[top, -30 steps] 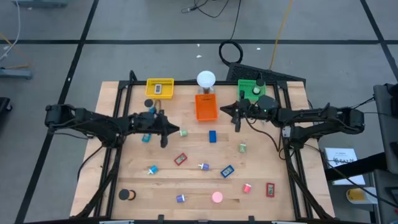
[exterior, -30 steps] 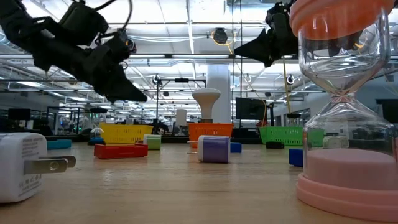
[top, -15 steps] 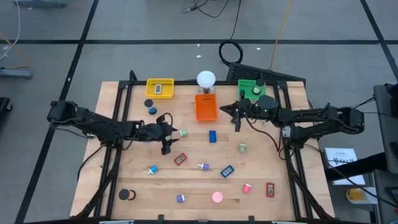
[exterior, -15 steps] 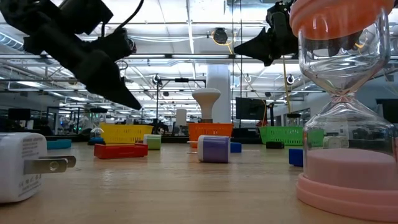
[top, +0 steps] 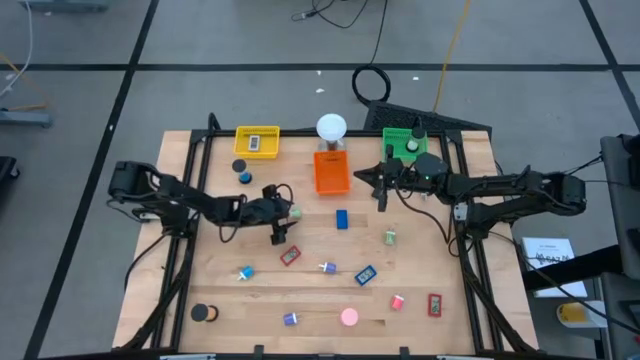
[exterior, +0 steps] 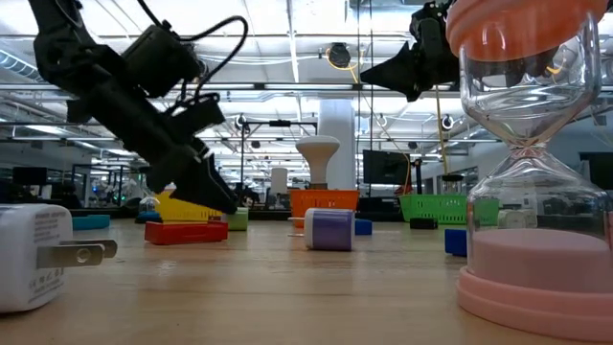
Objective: Pick & Place Office items
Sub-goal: Put the left green charger adapter into the orange bin
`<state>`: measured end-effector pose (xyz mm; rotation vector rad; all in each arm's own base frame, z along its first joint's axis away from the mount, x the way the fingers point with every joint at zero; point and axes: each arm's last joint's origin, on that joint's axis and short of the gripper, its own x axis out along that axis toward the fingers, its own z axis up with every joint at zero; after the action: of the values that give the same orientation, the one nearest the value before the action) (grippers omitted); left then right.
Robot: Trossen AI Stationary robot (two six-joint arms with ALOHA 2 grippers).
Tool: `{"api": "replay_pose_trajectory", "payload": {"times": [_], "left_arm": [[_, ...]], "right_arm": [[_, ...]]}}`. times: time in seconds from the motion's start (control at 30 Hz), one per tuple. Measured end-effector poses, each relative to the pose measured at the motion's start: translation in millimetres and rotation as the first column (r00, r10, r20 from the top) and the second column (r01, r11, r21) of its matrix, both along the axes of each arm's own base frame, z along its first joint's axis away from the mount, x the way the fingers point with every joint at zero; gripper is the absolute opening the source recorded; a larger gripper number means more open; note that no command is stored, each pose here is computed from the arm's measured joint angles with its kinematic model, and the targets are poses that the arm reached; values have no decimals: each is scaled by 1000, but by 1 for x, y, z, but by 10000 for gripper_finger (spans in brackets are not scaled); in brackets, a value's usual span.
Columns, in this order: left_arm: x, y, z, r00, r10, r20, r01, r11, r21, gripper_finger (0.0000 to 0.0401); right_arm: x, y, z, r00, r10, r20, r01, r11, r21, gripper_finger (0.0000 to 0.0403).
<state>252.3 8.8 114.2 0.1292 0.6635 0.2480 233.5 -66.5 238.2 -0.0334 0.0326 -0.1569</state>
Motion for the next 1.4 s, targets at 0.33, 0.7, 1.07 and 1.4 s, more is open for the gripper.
{"api": "replay_pose_trajectory", "payload": {"times": [0.33,0.7,1.07,1.4], "left_arm": [[4,1,-13,999,-26,-18,26,999,-20,203],[5,5,-2,994,-50,-101,46,998,-41,134],[31,24,75,803,-89,-589,-27,982,-186,134],[64,31,45,599,-97,-795,-92,978,-189,134]], "right_arm": [[0,0,0,1000,0,0,0,1000,-2,0],[0,0,0,1000,0,1,0,1000,-2,0],[0,0,1,1000,0,8,0,1000,-4,0],[0,0,1,1000,0,8,0,1000,-5,0]]}}
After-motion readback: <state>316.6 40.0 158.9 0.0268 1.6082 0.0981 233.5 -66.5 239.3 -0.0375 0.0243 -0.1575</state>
